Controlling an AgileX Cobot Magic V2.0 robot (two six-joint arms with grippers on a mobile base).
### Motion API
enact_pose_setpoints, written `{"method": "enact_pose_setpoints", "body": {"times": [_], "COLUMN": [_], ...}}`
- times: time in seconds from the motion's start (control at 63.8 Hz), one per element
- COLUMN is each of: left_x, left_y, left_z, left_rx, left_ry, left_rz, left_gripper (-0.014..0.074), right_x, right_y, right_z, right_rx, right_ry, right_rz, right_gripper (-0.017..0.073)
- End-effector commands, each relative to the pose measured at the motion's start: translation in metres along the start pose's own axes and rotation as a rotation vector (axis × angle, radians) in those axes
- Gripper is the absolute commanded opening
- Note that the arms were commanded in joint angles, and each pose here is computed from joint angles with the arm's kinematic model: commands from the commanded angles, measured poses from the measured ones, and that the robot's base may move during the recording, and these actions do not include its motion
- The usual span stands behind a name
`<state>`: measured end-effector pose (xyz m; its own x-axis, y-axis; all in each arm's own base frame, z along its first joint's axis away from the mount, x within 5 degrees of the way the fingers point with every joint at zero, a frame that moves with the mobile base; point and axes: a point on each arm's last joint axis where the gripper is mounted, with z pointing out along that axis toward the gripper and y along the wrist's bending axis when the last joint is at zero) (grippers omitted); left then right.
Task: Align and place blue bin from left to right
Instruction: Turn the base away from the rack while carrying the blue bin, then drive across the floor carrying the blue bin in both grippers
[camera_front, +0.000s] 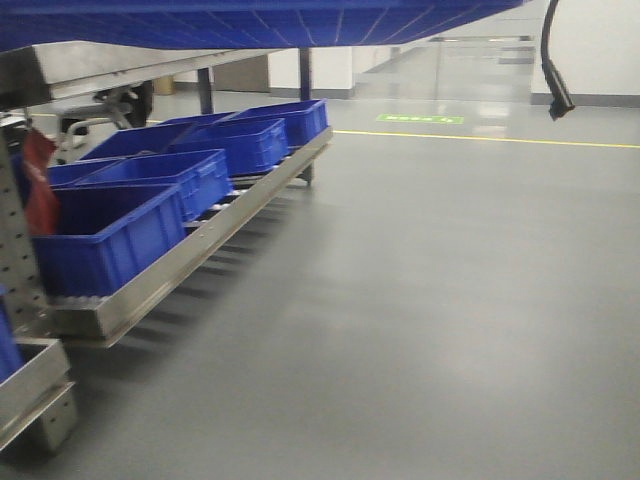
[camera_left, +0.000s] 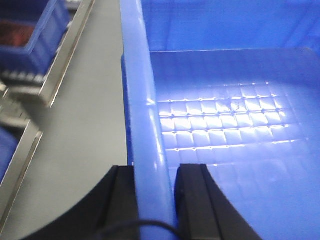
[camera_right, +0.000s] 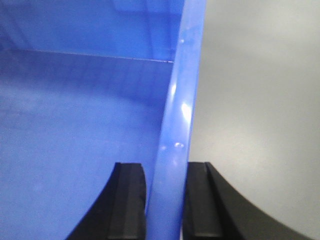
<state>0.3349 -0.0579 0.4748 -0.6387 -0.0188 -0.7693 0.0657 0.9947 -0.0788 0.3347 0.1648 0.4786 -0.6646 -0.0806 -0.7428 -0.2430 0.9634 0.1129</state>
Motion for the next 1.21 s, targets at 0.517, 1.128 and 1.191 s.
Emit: {"method": "enact_pose_setpoints", "body": {"times": [0.517,1.128,1.191], "left_x": [-0.028,-0.028,-0.028], "left_y": [0.003,0.003,0.003], "left_z": [-0.018,-0.018,-0.018], "left_rx": [-0.012,-0.011,-0.011], "left_ry": [-0.310,-0.312,-0.312], "left_rz": [0.037,0.038,0.038], "left_gripper": [-0.0015,-0.0015,-0.0015], "right_x": [-0.010,-0.010,-0.010], "right_y": [-0.008,-0.008,-0.008], "right_z": [-0.018,-0.018,-0.018], "right_rx": [0.036,0.036,0.036], "right_ry": [-0.112,-0.112,-0.112], "right_rz": [-0.043,-0.043,-0.043], "right_gripper": [-0.0078,-0.0078,-0.0078]}}
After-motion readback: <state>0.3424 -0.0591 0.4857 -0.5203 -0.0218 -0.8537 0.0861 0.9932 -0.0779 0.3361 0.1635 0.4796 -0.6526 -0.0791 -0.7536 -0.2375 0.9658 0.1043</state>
